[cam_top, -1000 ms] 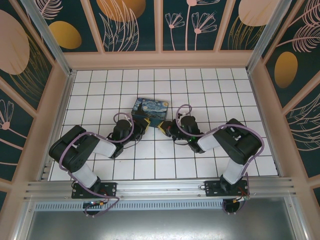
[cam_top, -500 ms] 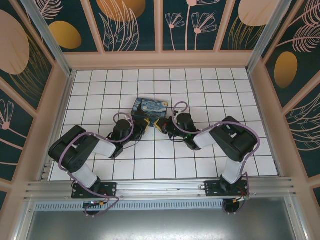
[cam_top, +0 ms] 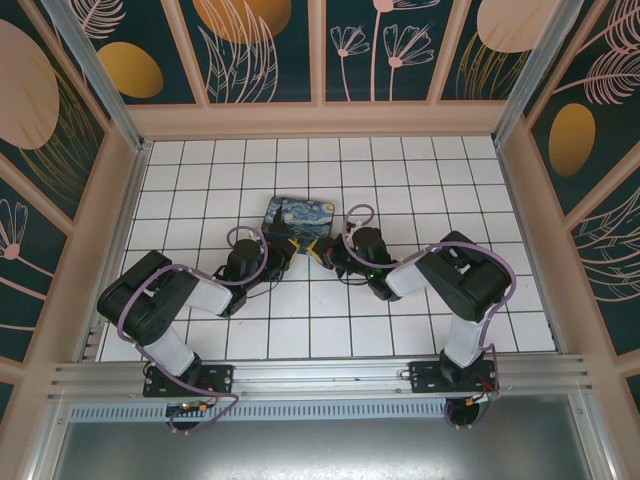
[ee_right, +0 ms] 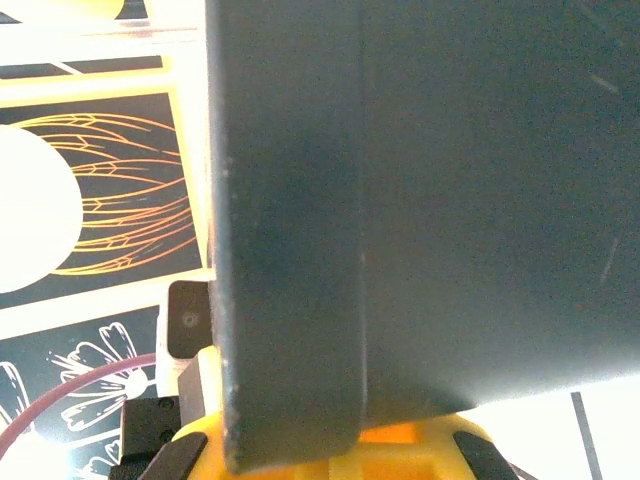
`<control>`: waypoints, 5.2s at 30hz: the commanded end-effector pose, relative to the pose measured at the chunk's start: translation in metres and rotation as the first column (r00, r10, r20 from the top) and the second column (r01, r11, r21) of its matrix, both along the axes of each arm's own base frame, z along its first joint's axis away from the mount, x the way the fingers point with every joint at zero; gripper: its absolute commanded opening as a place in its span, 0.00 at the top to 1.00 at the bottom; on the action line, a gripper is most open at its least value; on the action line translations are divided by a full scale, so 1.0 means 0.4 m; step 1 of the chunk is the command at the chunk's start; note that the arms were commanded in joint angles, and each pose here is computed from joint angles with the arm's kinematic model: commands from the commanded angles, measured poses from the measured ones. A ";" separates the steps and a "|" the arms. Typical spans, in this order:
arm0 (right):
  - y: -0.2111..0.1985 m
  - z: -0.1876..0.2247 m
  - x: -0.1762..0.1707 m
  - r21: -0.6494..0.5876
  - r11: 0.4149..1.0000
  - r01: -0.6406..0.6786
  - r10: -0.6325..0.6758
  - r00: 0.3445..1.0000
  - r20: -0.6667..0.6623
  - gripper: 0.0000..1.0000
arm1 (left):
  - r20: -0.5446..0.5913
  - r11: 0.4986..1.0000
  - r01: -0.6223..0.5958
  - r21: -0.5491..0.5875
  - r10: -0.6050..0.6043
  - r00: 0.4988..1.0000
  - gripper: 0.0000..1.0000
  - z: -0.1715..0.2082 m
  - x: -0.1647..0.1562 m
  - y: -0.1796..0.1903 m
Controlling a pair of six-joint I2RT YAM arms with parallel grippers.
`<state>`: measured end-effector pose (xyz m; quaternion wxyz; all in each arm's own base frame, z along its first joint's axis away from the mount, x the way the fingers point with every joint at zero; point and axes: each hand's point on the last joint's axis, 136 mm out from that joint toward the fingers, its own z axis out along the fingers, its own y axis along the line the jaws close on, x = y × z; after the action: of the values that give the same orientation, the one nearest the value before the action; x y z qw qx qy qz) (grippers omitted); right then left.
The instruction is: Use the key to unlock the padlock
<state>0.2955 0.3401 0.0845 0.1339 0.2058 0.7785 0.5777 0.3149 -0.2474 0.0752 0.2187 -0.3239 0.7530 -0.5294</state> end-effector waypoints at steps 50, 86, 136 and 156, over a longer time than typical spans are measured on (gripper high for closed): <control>0.006 0.011 0.027 -0.051 0.999 -0.017 0.018 1.000 0.023 1.00 | 0.086 1.000 0.000 -0.017 0.001 0.996 1.00 0.053 0.007 0.000; 0.022 0.062 0.045 -0.075 0.997 -0.033 0.038 0.997 0.067 1.00 | 0.082 1.000 0.005 0.022 -0.007 0.997 1.00 0.033 0.001 0.006; -0.007 0.027 -0.018 -0.119 0.992 -0.039 0.043 0.999 0.033 1.00 | 0.078 1.000 0.007 0.013 -0.008 0.997 1.00 0.039 0.002 0.003; 0.027 0.012 0.003 -0.106 0.993 -0.056 0.059 0.998 0.019 1.00 | 0.081 1.000 0.009 0.014 -0.010 0.997 1.00 0.045 0.005 0.001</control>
<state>0.2922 0.3404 0.0793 0.1318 0.1806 0.8206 0.5259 0.3118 -0.2447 0.0738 0.2298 -0.3112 0.7616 -0.5200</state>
